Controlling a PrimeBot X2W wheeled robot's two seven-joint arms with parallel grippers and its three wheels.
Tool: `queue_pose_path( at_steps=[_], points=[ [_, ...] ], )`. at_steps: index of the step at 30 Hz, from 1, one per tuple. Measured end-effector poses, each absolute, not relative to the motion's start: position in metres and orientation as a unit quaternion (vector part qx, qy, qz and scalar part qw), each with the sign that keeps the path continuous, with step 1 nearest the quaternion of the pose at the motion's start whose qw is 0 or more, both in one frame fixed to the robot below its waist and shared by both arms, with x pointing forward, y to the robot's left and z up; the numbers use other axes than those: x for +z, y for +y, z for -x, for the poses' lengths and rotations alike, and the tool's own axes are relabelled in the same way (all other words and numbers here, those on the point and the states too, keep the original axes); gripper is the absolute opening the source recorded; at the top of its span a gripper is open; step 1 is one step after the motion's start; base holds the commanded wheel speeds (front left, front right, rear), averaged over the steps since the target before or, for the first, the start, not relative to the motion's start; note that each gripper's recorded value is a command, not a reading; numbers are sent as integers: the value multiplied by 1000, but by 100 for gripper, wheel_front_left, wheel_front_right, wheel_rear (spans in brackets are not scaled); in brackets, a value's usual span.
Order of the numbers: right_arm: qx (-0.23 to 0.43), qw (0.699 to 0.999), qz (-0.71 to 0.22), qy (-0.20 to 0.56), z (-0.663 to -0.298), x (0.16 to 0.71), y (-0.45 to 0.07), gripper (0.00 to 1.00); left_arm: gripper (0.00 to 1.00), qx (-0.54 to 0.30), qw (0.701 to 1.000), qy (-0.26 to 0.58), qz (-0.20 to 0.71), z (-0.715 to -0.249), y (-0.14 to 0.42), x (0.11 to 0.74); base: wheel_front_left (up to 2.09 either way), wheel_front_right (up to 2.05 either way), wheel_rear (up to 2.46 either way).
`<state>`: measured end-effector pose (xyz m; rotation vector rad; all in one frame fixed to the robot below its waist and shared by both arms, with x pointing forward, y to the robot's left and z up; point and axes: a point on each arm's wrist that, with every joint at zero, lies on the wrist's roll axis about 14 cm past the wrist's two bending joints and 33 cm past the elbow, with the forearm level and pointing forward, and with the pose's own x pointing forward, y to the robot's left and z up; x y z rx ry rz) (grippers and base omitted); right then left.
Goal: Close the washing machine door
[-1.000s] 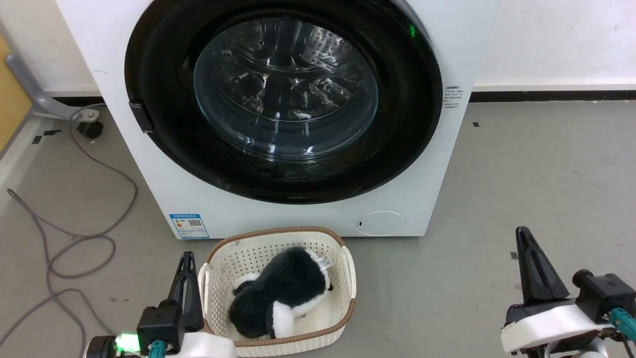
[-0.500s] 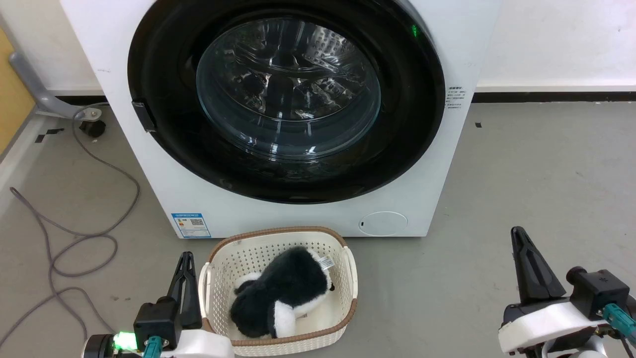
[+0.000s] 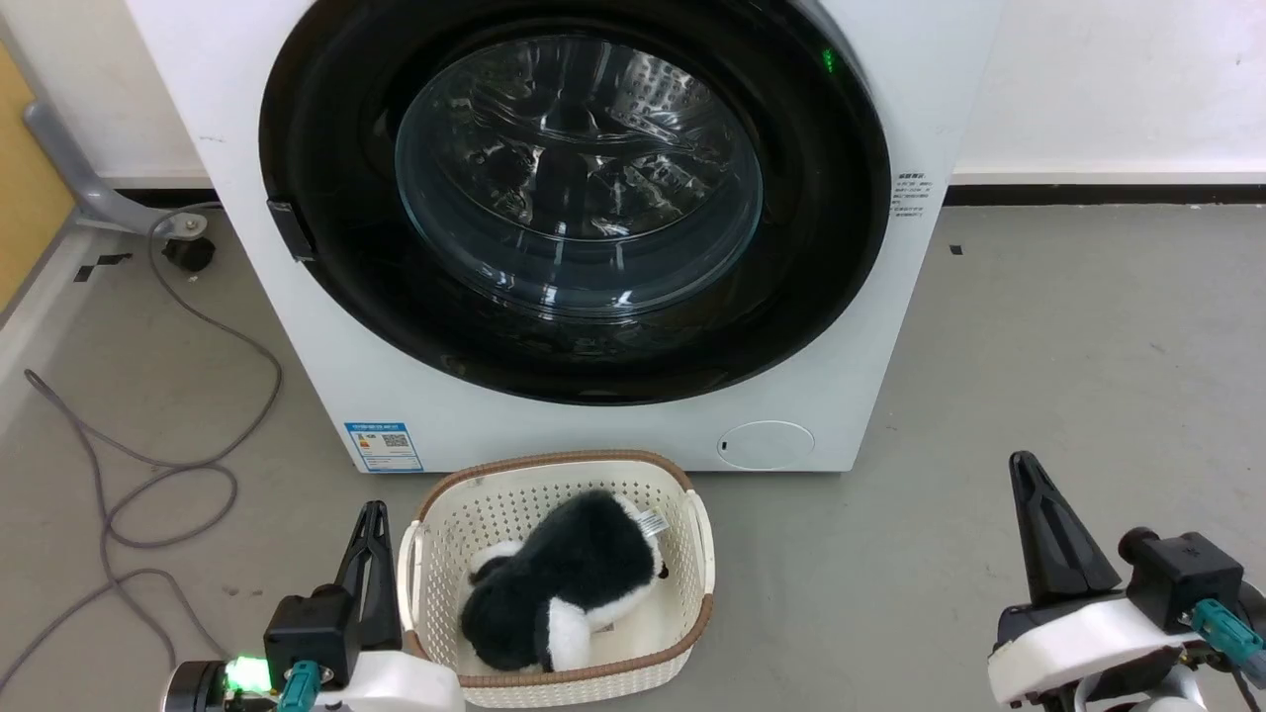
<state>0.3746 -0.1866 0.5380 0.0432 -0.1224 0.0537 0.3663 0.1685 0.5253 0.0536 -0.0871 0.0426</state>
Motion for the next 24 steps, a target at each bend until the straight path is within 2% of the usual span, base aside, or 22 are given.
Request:
queue_pose_path(
  at_steps=[24],
  points=[
    [40, 998, -7, -43, -376, 537, -178, 0, 0, 15, 999, -27, -25, -367, 172, 524, 0, 0, 0]
  ],
)
